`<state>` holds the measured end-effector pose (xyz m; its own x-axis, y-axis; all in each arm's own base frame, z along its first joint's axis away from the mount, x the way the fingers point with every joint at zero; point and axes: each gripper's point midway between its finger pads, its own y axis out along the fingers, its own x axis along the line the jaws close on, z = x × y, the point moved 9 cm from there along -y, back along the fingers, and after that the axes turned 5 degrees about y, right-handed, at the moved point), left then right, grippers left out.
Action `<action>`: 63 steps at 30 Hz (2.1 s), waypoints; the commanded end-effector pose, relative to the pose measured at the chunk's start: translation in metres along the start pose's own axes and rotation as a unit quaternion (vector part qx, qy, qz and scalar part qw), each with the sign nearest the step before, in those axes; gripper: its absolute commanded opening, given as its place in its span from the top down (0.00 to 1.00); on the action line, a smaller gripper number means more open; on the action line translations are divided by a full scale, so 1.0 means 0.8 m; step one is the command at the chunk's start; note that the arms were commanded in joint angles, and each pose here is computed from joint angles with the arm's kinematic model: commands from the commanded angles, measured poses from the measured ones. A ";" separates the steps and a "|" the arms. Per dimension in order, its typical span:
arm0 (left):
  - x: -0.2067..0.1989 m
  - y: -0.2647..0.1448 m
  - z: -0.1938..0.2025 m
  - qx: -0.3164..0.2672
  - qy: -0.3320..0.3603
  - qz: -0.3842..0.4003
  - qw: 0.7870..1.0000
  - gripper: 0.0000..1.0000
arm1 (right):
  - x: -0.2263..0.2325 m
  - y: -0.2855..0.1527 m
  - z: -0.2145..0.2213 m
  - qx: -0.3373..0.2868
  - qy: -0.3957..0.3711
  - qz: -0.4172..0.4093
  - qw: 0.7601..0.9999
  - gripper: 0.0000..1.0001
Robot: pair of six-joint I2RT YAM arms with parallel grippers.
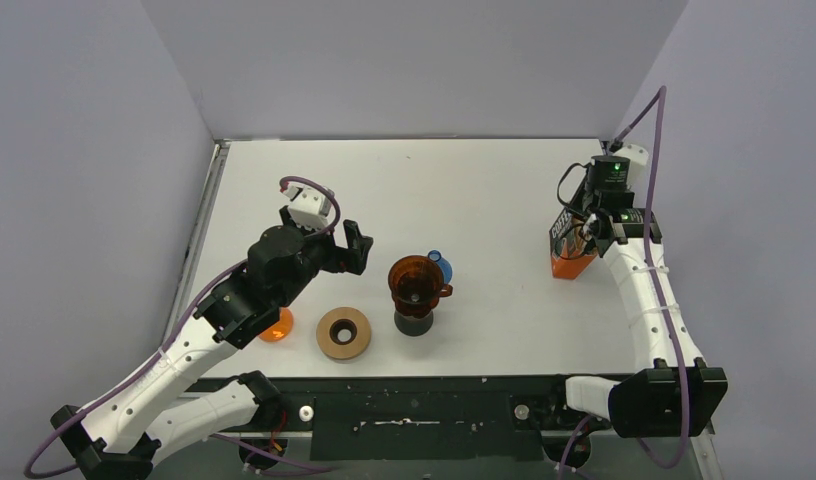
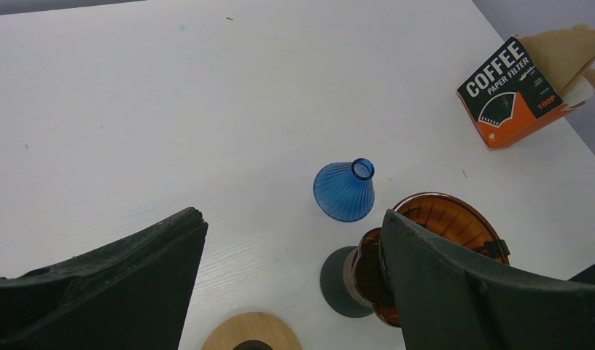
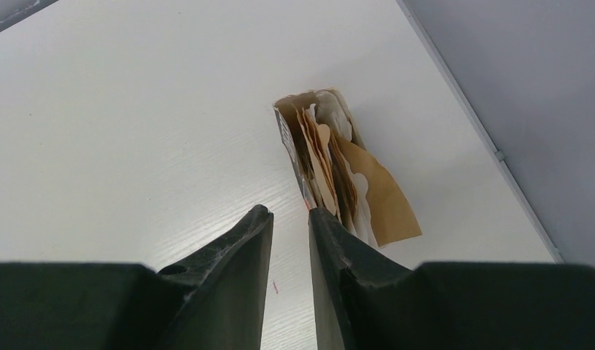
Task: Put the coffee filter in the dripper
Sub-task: Pick up the coffee filter from the coffee filter holder.
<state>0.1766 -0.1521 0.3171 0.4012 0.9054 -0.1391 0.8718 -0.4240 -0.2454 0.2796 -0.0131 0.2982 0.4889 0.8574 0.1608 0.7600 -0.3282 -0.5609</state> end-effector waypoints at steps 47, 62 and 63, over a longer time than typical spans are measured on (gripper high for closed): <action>-0.001 -0.005 -0.015 -0.034 -0.013 0.003 0.999 0.11 | -0.016 0.039 -0.011 -0.025 0.028 0.058 0.998 0.73; -0.001 -0.005 -0.015 -0.034 -0.013 0.005 0.999 0.12 | -0.020 0.035 -0.009 -0.028 0.028 0.063 0.997 0.72; -0.002 -0.005 -0.015 -0.034 -0.013 0.005 0.999 0.12 | -0.020 0.035 -0.008 -0.029 0.027 0.065 0.997 0.72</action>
<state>0.1760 -0.1515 0.3180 0.4017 0.9050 -0.1405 0.8725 -0.4247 -0.2415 0.2988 -0.0332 0.2703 0.5783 0.8089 0.1064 0.6877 -0.4131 -0.5971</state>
